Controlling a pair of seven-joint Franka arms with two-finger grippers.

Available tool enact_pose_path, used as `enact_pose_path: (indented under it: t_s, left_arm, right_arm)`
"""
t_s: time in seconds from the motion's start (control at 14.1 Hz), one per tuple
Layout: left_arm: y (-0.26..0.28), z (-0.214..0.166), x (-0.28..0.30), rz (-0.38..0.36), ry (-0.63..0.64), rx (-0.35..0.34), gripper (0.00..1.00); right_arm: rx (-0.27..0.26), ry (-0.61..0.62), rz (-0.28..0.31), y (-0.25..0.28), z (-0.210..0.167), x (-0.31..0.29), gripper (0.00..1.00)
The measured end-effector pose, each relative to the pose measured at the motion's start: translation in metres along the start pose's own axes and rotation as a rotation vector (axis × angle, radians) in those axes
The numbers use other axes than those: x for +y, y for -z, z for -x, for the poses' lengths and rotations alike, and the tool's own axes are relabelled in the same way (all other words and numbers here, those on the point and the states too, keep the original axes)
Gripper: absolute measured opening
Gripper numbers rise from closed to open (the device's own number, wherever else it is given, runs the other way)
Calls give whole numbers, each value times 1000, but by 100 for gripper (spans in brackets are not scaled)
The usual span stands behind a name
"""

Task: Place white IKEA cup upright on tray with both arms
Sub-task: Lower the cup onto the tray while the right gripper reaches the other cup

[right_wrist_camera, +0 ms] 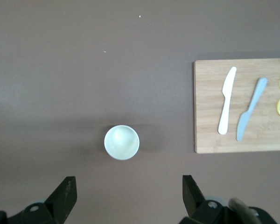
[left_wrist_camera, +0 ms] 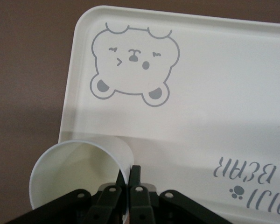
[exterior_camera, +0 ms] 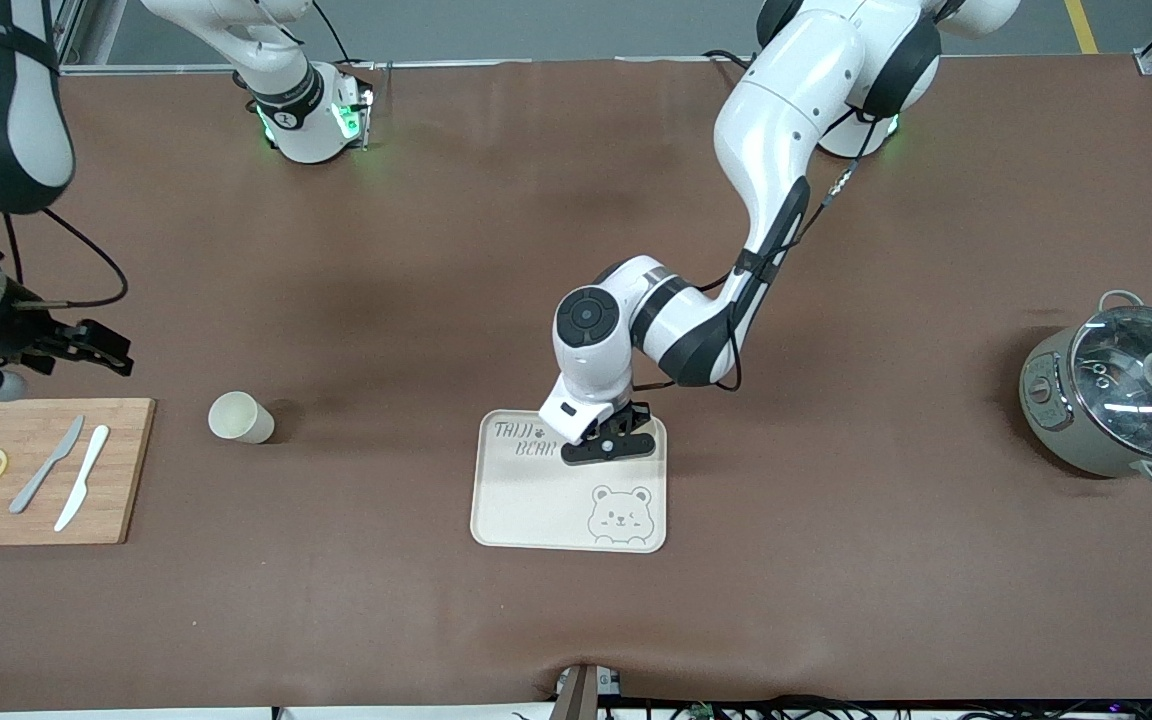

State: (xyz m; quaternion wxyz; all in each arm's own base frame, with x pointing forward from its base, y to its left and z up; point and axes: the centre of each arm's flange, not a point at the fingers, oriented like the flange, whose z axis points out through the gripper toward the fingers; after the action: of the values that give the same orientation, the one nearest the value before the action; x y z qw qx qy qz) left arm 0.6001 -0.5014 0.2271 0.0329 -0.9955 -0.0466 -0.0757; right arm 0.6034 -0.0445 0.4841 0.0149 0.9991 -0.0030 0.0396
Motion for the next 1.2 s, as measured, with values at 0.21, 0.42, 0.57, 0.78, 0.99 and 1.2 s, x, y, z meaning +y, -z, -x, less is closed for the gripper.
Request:
enact_pose_path:
  t_s: [0.21, 0.42, 0.57, 0.78, 0.99, 1.2]
  left_arm:
    - [0, 0, 0, 1, 0, 1, 4]
    - [0, 0, 0, 2, 0, 2, 4]
    - [0, 0, 0, 2, 0, 2, 4]
    - [0, 0, 0, 3, 0, 2, 4]
    - [-2, 1, 2, 4, -2, 3, 26]
    - [-3, 1, 2, 4, -3, 3, 52]
  right_arm:
    - [-5, 38, 3, -45, -2, 13, 100]
    - [0, 40, 8, -72, -7, 36, 100]
    - [6, 41, 10, -85, -9, 38, 100]
    - [15, 44, 11, -109, -12, 37, 100]
    - [10, 44, 11, -147, -12, 37, 100]
    - [-16, 45, 7, -176, -10, 36, 100]
